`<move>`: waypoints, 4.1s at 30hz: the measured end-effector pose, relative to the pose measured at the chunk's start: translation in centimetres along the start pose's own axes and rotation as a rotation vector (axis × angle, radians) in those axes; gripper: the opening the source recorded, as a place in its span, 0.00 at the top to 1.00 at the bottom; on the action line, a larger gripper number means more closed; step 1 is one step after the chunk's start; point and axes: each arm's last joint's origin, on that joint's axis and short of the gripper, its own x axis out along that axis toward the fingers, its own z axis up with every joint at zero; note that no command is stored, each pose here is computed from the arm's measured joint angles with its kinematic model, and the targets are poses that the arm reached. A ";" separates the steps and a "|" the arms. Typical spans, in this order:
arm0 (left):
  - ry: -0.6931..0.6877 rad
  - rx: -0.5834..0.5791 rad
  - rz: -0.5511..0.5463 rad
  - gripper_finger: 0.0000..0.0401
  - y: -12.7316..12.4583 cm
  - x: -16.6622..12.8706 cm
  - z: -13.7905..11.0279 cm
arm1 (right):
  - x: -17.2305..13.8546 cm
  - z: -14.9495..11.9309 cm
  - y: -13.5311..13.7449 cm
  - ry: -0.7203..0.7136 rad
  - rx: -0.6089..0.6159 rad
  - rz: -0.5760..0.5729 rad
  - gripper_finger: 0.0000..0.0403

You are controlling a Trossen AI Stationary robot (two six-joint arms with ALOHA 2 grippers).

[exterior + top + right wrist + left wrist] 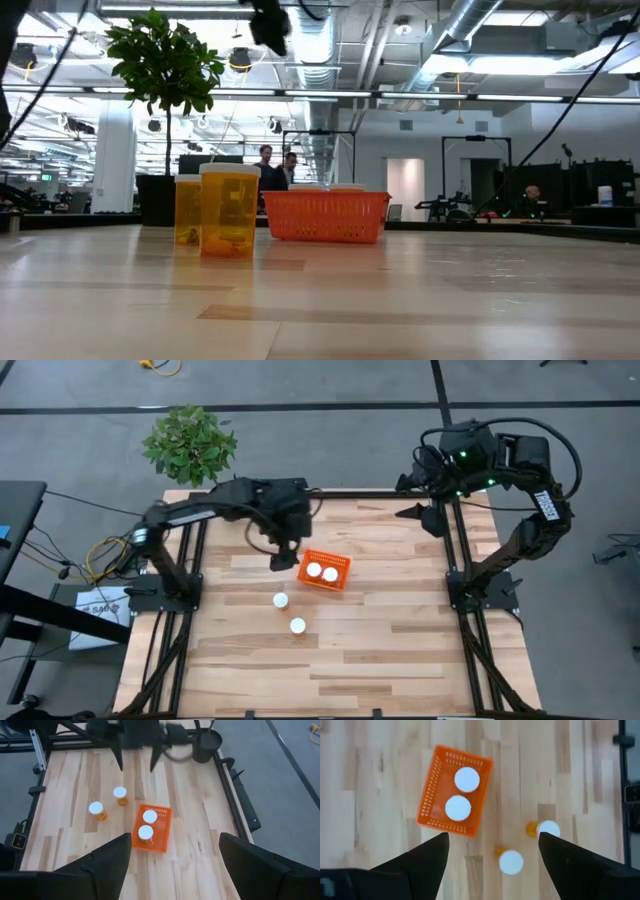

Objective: Pick and place pill bottles into a basket
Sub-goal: Put the orange pill bottle into the orange basket

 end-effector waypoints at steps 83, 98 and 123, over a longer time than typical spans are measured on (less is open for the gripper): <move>0.020 0.441 0.005 0.26 -4.8 13.0 -11.6 | 7.9 -1.8 8.7 0.195 0.159 -0.181 0.26; 0.057 0.374 0.020 0.26 -4.9 13.0 -11.9 | 7.8 -2.1 9.1 0.212 0.126 -0.189 0.26; 0.079 0.402 0.047 0.17 -4.7 13.3 -12.0 | 7.8 -2.1 9.1 0.215 0.124 -0.190 0.26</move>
